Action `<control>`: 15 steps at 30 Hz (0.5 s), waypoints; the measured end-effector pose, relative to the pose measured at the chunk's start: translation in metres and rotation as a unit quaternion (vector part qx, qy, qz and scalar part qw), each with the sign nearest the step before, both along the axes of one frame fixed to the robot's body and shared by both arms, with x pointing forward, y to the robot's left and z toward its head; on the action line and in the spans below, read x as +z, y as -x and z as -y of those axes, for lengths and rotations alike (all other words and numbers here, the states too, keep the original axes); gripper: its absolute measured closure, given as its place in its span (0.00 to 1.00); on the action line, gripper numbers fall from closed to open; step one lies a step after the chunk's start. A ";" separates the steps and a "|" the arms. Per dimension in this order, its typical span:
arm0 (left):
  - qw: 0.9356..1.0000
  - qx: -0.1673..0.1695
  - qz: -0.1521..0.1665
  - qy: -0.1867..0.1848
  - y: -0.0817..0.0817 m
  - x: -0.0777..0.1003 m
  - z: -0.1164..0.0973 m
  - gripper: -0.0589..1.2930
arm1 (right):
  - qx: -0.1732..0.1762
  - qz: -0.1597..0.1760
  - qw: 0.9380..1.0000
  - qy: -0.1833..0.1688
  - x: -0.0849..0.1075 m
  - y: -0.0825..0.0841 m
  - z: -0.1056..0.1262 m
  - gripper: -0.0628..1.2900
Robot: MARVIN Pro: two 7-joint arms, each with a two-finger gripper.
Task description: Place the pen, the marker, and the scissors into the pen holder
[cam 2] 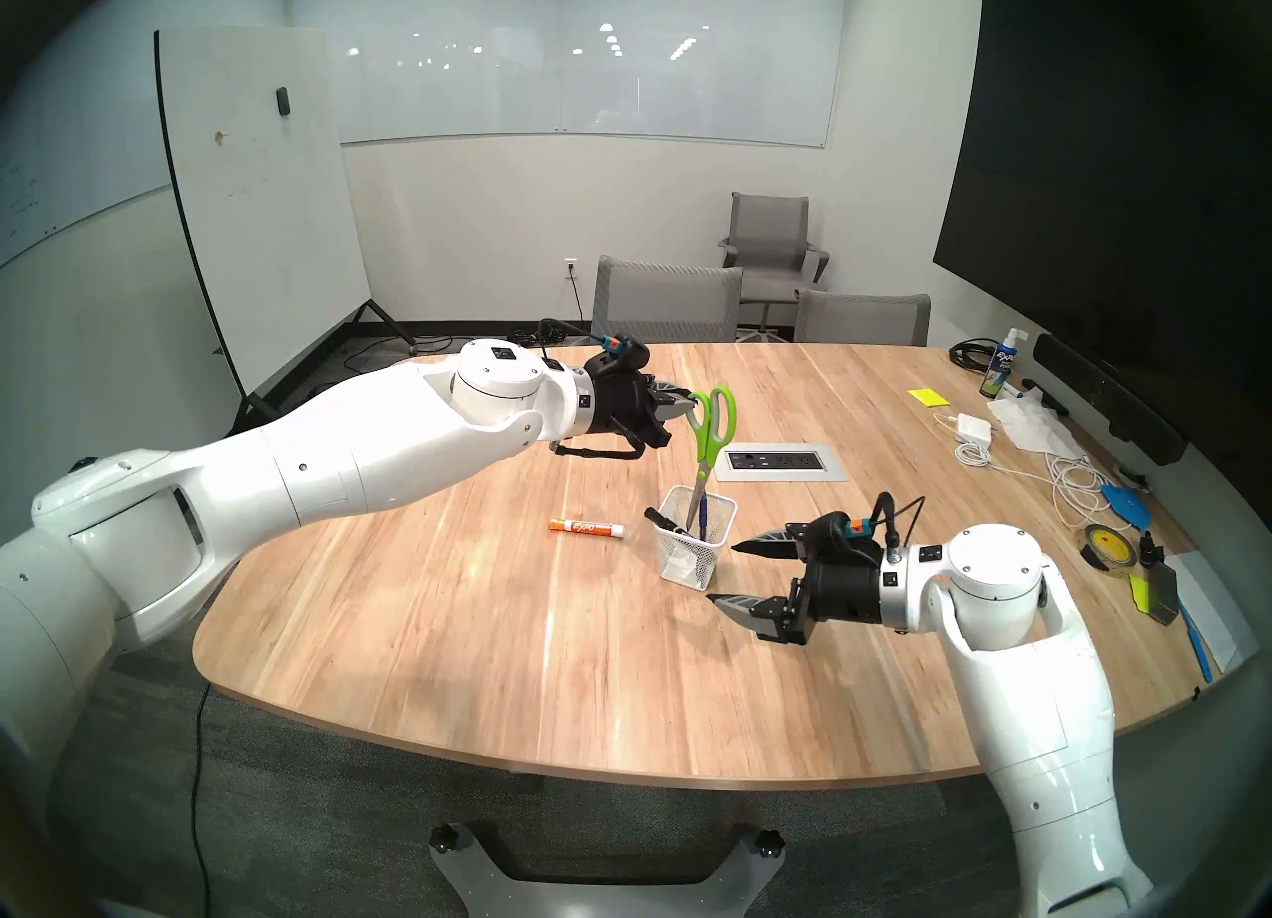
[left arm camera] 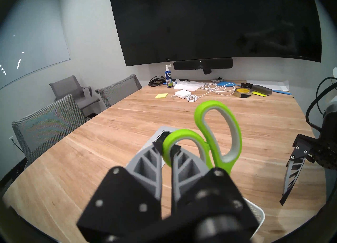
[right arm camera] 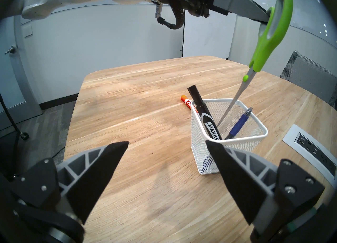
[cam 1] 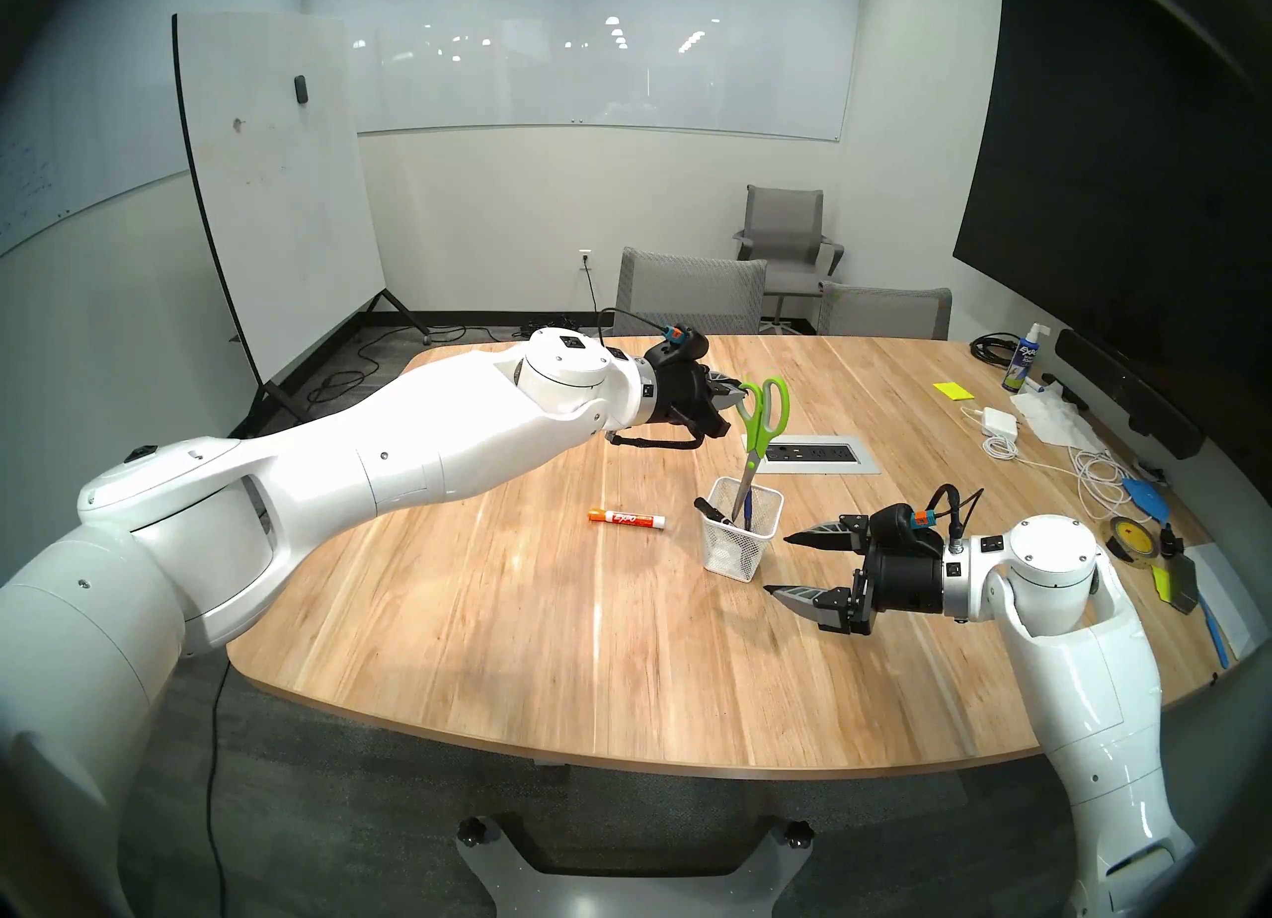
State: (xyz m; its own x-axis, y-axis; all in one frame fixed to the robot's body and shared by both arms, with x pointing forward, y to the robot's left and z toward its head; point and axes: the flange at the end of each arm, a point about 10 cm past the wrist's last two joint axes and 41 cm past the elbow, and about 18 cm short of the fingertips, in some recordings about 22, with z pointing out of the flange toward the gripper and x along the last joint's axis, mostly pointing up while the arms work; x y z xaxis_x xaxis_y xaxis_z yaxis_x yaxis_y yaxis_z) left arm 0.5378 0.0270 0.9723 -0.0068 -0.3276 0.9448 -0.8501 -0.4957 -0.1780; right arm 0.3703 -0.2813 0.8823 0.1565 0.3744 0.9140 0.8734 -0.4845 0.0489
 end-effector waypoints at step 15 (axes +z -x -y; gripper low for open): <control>1.000 -0.004 0.002 -0.028 0.008 -0.020 0.005 0.90 | 0.000 0.000 1.000 0.000 0.000 0.000 0.000 0.06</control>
State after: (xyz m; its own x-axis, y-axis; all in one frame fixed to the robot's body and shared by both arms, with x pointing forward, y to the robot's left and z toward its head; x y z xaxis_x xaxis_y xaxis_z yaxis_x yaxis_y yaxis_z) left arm 0.5302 0.0221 0.9519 -0.0130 -0.3800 0.9249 -0.8536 -0.4776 -0.2082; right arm 0.3703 -0.2813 0.8823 0.1566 0.3744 0.9140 0.8734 -0.4845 0.0489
